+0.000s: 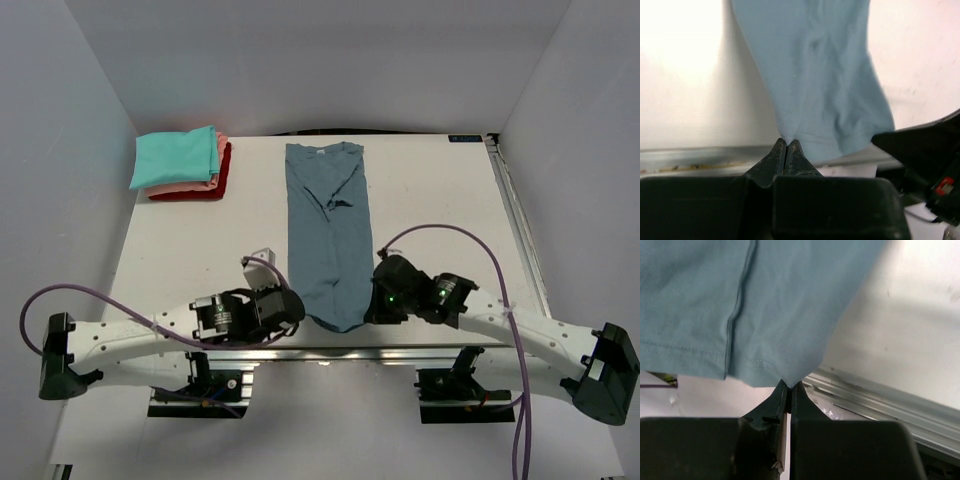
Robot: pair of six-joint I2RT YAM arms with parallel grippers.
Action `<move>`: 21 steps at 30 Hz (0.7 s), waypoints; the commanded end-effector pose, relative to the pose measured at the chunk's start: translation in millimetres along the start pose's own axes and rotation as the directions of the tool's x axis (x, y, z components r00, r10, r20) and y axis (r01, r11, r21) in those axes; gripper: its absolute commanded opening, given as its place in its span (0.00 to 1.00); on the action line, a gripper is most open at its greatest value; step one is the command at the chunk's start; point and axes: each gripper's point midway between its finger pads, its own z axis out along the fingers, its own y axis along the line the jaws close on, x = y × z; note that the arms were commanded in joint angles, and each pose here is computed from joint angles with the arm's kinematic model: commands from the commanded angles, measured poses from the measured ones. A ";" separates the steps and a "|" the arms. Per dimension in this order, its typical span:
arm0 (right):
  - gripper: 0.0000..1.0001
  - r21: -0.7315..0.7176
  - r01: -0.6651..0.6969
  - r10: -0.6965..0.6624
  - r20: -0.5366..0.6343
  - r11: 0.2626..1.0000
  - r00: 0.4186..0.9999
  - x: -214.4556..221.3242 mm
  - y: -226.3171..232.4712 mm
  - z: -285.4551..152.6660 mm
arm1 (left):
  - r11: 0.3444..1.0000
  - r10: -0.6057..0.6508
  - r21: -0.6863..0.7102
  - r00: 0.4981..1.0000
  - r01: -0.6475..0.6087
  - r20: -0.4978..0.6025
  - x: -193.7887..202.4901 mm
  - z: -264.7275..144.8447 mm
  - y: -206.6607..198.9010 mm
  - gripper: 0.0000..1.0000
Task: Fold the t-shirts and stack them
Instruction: Fold the folded rectangular tshirt in 1/3 of the way
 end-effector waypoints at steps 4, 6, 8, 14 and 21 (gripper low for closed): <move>0.00 0.079 0.050 -0.060 0.130 0.996 0.990 -57.5 12.8 -18.0 | 0.991 0.053 -0.127 0.990 -0.036 0.133 -64.5 7.6 11.0 0.00; 0.00 0.087 0.043 -0.057 0.161 0.995 0.985 -73.9 14.6 -21.5 | 0.988 0.045 -0.152 0.988 -0.022 0.149 -80.4 14.9 18.5 0.00; 0.00 0.082 0.055 -0.069 0.175 0.995 0.982 -84.1 16.0 -22.0 | 0.985 0.050 -0.171 0.990 -0.027 0.135 -91.1 22.7 25.0 0.00; 0.00 0.075 0.035 -0.048 0.183 0.997 0.982 -116.1 6.1 -16.7 | 0.970 0.103 -0.227 0.992 -0.084 0.075 -108.1 51.4 27.8 0.00; 0.00 0.100 0.049 -0.068 0.191 0.994 0.979 -158.3 -0.6 -8.2 | 0.962 0.128 -0.244 0.992 -0.119 0.021 -135.1 85.3 28.7 0.00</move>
